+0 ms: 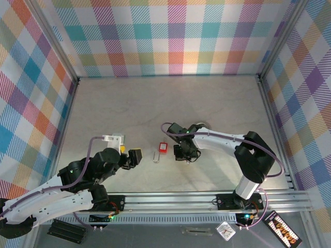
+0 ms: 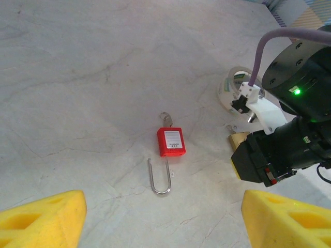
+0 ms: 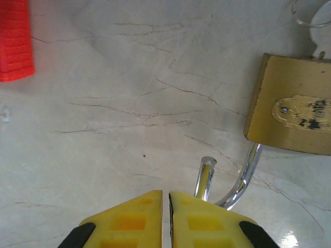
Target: Unlock with the key
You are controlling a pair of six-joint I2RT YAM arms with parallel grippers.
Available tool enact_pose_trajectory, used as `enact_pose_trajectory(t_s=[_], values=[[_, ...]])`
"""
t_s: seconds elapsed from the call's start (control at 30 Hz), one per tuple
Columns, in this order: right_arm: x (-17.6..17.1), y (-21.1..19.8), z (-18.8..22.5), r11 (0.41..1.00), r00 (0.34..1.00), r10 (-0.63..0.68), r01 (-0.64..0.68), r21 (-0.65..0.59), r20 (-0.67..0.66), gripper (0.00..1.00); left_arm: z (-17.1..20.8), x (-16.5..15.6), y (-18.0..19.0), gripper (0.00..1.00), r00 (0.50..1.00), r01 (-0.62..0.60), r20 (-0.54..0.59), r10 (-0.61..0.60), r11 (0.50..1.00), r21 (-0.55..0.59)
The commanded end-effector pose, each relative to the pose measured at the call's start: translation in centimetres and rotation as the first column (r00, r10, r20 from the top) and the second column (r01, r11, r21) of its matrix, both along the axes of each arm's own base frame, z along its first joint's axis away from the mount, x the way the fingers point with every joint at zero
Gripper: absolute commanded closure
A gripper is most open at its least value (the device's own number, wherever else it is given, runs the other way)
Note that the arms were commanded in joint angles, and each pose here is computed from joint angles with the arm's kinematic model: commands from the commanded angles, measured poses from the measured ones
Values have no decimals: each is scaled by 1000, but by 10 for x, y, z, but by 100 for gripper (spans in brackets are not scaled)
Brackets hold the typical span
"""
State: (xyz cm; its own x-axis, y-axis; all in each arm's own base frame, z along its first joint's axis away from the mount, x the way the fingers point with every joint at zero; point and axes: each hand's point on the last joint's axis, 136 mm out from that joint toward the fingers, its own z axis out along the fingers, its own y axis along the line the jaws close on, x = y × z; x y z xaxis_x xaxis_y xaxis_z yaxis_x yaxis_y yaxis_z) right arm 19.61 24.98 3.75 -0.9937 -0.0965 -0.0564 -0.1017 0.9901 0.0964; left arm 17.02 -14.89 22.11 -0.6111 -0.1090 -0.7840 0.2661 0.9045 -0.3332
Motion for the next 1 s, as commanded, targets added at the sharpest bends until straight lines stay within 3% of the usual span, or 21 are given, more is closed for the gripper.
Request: enact_pose_trajectory(t_s=[0.0, 0.33, 0.6, 0.77, 0.97], values=[[1, -4, -1, 1000, 1000, -23, 23, -14, 15, 87, 7, 1, 9, 21, 1000, -25, 18, 24, 1000, 11], [3, -1, -14, 999, 999, -36, 37, 34, -13, 86, 1, 0, 13, 21, 999, -34, 13, 34, 999, 21], [2, 9, 38, 986, 997, -31, 19, 166, 73, 82, 1, 0, 19, 21, 999, -47, 17, 47, 999, 17], [-1, -23, 34, 992, 995, -79, 74, 98, 55, 82, 1, 0, 18, 21, 999, -48, 18, 47, 999, 13], [-4, -29, 13, 996, 997, -67, 65, 62, 25, 82, 2, 0, 17, 21, 999, -47, 19, 47, 999, 10]])
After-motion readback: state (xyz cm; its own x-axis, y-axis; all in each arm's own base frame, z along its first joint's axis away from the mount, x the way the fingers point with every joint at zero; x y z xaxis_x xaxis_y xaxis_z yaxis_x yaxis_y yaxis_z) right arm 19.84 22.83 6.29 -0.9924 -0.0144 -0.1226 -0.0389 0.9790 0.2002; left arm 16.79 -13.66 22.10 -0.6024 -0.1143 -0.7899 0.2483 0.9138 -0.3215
